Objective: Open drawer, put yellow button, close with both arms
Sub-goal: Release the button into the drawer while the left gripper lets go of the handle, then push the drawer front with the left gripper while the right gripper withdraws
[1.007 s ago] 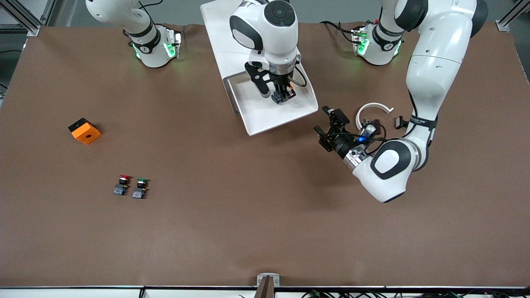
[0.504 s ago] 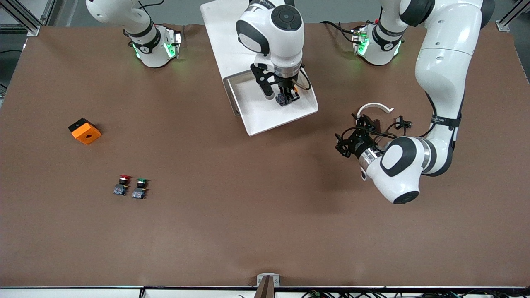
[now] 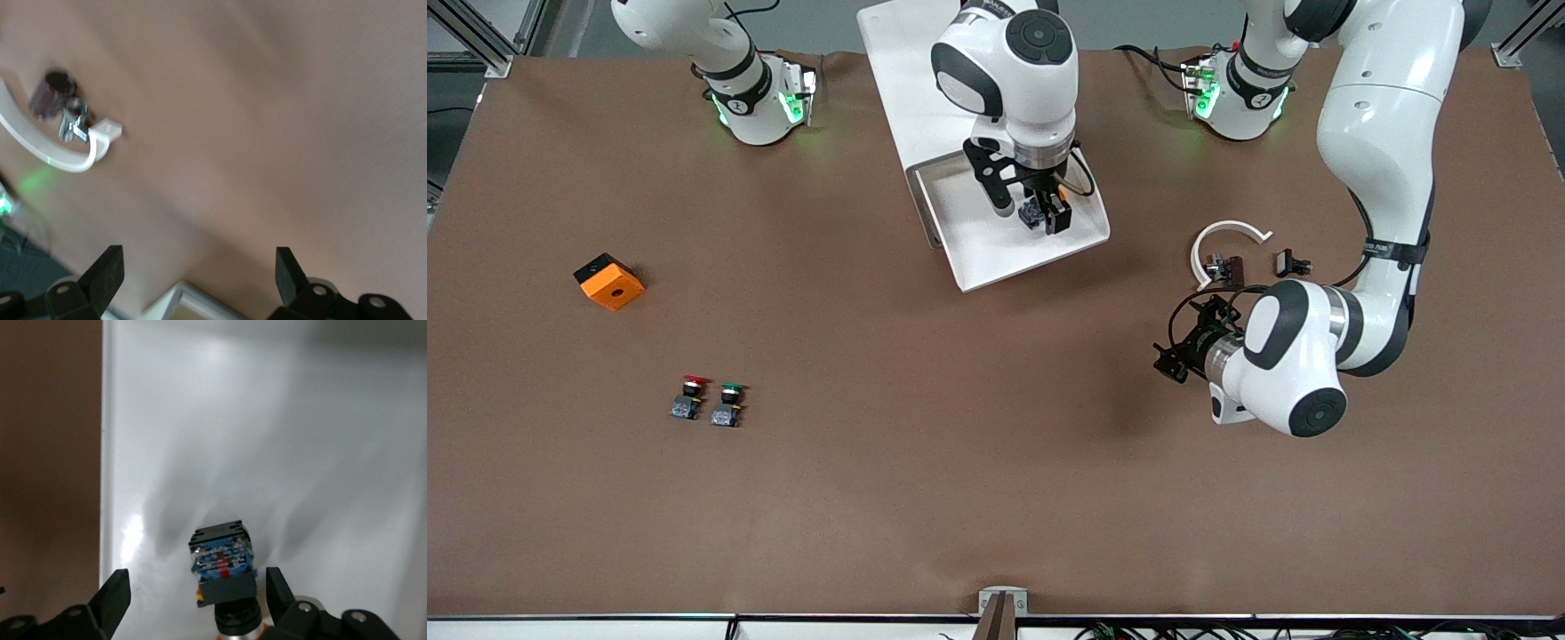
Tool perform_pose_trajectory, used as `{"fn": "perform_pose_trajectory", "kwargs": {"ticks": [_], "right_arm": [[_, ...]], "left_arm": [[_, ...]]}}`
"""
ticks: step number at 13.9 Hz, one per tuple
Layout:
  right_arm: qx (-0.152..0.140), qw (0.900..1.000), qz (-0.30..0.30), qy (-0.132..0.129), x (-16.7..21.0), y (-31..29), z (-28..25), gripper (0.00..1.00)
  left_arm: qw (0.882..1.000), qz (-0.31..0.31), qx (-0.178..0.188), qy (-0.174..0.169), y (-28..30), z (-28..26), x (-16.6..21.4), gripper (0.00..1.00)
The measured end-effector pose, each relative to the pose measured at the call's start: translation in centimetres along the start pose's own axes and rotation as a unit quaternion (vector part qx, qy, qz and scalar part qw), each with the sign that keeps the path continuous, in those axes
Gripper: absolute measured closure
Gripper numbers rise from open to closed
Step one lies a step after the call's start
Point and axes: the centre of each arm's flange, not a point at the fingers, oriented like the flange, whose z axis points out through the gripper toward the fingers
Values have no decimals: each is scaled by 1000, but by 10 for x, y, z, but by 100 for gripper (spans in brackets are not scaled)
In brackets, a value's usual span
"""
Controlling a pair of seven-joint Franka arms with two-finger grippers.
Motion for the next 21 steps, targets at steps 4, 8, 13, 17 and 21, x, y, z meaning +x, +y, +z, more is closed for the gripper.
{"fn": "perform_pose_trajectory", "kwargs": {"ticks": [4,8,13,17,21], "right_arm": [[-19,996,-83,8,53,-28,-48,0],[-47,970,-237,10,136,-47,-85,0],[-81,932,-352,-12,304,-49,-131,0],[-94,897,-430,-41,420,-33,-146,0],[-87,858,-503,-65,535,-2,-158,0]], "left_arm": [[998,20,-16,64,7,-10,-6,0],[993,67,-45,84,-4,-52,-29,0],[981,141,-72,108,-16,-96,-99,0],[970,195,-65,127,-4,-85,-166,0],[953,241,-78,164,14,-73,-221,0]]}}
